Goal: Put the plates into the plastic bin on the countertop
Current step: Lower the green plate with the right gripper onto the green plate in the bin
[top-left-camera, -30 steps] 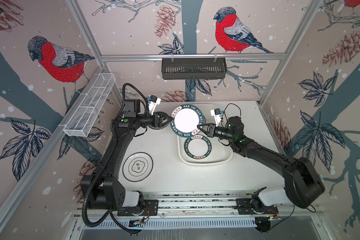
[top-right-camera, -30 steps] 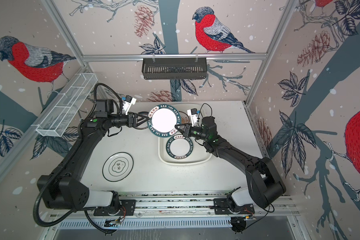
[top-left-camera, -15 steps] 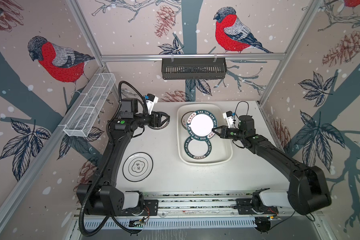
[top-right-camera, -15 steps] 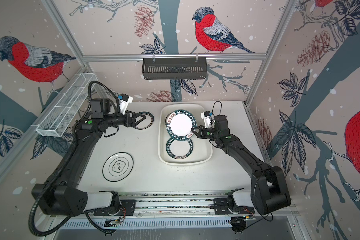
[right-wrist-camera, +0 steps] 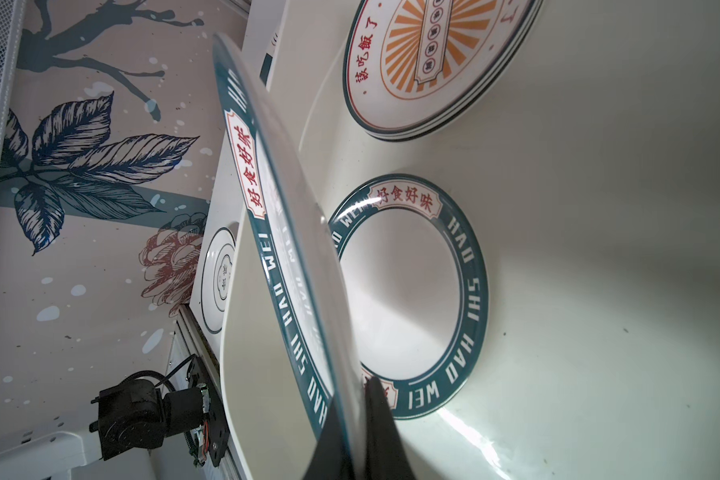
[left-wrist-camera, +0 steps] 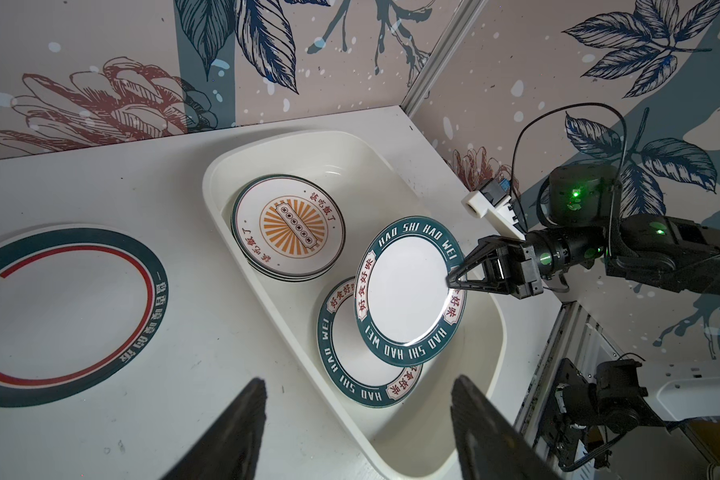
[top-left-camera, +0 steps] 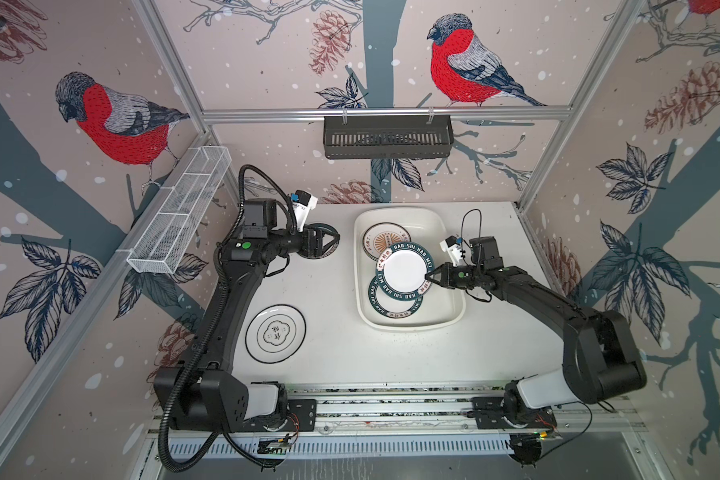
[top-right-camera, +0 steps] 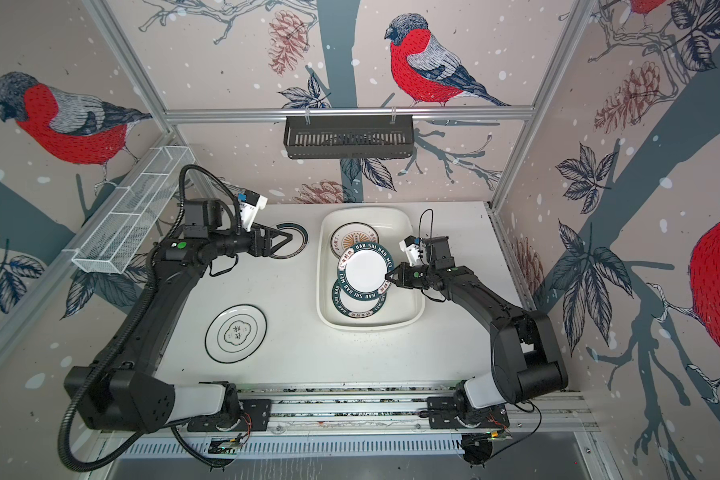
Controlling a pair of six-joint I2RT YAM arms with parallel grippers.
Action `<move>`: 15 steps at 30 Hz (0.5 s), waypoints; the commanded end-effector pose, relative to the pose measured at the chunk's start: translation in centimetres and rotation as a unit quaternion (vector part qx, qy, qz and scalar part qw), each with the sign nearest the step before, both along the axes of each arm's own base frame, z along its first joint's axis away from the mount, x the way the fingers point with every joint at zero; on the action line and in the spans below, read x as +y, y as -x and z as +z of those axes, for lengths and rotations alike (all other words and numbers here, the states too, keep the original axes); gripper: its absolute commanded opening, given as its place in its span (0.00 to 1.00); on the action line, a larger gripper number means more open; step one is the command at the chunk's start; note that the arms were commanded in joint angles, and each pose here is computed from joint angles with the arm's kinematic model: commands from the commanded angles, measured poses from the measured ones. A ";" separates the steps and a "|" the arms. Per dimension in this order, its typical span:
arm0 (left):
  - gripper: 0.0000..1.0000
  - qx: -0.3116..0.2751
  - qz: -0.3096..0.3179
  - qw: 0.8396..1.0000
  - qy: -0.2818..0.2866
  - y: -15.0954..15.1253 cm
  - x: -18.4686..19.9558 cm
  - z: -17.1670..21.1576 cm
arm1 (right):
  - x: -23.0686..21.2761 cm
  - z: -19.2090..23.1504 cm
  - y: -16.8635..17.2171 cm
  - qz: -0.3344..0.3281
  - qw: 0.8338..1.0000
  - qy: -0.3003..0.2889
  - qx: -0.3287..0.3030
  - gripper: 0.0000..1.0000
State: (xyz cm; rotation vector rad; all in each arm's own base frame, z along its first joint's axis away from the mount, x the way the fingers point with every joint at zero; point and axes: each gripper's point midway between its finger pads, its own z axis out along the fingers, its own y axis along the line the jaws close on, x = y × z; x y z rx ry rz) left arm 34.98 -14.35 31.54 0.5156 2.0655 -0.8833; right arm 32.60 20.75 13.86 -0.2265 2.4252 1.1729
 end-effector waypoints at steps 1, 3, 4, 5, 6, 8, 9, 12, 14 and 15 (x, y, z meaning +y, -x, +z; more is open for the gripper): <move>0.70 -0.009 -0.009 1.000 0.003 0.0 -0.2 0.2 | 0.3 -0.3 0.0 0.016 1.000 0.001 0.003 0.08; 0.71 -0.008 -0.011 1.000 0.004 0.0 -0.3 0.2 | 0.3 -0.6 -0.1 0.015 1.000 0.006 0.009 0.08; 0.71 -0.009 -0.011 1.000 0.006 0.0 -0.3 0.3 | 0.4 -0.8 -0.1 0.017 1.000 0.007 0.012 0.09; 0.71 -0.009 -0.012 1.000 0.006 0.0 -0.3 0.3 | 0.5 -1.0 -0.1 0.019 1.000 0.010 0.016 0.09; 0.71 -0.009 -0.012 1.000 0.007 0.0 -0.3 0.3 | 0.5 -1.2 -0.1 0.021 0.999 0.015 0.021 0.09; 0.71 -0.007 -0.014 1.000 0.008 0.0 -0.4 0.3 | 0.6 -1.6 -0.1 0.023 0.999 0.024 0.026 0.09; 0.71 -0.007 -0.013 1.000 0.008 0.0 -0.4 0.2 | 0.6 -1.7 -0.2 0.023 0.999 0.027 0.028 0.09; 0.71 -0.006 -0.014 1.000 0.007 0.1 -0.4 0.1 | 1.0 -2.0 -0.1 0.028 0.999 0.028 0.036 0.10; 0.71 -0.006 -0.014 1.000 0.006 0.2 -0.3 0.0 | 1.1 -2.6 0.0 0.034 0.998 0.039 0.045 0.10; 0.71 -0.006 -0.014 1.000 0.006 0.2 -0.3 0.0 | 1.1 -2.8 0.0 0.034 0.997 0.044 0.048 0.10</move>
